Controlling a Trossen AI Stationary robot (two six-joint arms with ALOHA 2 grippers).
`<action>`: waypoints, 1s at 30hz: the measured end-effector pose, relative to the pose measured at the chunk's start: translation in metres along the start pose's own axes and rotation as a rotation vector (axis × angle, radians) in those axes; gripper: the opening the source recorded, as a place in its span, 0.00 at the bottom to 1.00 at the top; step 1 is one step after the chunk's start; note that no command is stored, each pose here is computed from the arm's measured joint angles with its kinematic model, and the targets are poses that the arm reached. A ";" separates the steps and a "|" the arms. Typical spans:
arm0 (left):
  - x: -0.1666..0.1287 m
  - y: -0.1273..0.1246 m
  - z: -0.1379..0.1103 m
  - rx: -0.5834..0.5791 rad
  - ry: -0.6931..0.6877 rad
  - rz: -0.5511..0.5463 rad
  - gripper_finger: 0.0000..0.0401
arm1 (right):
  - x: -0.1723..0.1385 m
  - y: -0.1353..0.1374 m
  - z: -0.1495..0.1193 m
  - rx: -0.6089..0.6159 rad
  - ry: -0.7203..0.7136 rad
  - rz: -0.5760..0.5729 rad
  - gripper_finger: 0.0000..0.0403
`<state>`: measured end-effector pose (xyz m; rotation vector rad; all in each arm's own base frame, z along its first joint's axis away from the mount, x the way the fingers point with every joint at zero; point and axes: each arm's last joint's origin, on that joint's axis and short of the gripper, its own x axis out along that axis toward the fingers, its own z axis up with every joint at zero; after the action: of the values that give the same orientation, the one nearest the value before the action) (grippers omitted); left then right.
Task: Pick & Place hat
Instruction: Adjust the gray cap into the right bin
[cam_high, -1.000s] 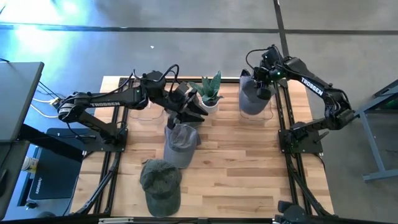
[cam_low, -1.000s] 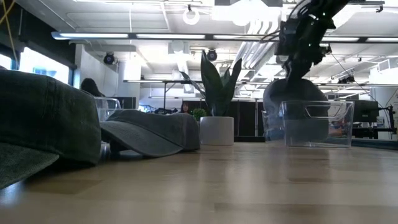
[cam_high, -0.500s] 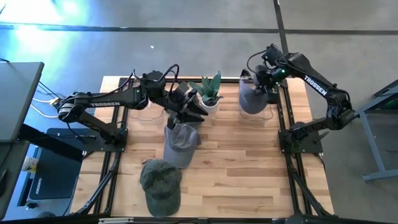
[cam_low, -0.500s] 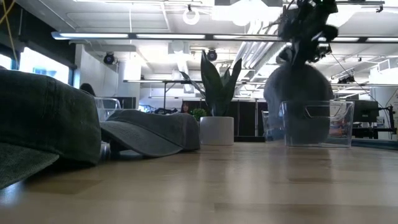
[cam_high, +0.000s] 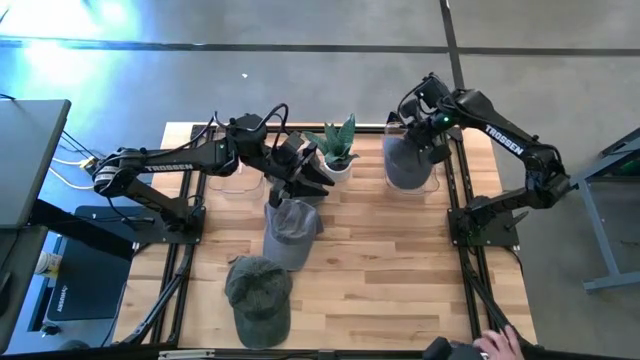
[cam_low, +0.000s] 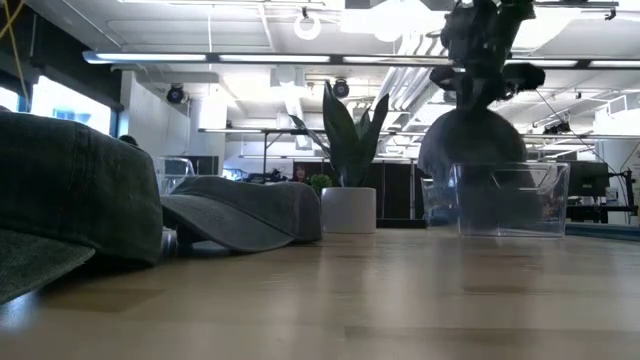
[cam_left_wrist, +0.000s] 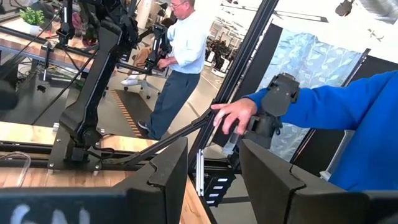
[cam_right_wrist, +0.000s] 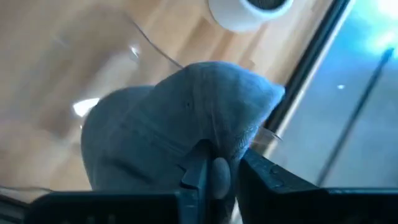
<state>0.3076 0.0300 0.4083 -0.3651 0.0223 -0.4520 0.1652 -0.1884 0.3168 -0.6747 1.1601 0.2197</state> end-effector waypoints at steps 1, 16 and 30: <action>0.000 0.000 0.000 0.000 0.000 0.000 0.36 | 0.004 -0.001 -0.001 -0.013 0.018 -0.022 0.17; 0.000 0.000 0.000 0.000 -0.001 0.002 0.36 | 0.031 -0.008 -0.018 0.049 0.187 -0.204 0.19; 0.000 0.000 0.000 0.000 -0.001 0.001 0.36 | -0.002 -0.021 0.003 0.560 0.124 -0.172 0.34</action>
<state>0.3077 0.0300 0.4083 -0.3652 0.0220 -0.4506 0.1765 -0.2025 0.3272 -0.2898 1.2021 -0.2904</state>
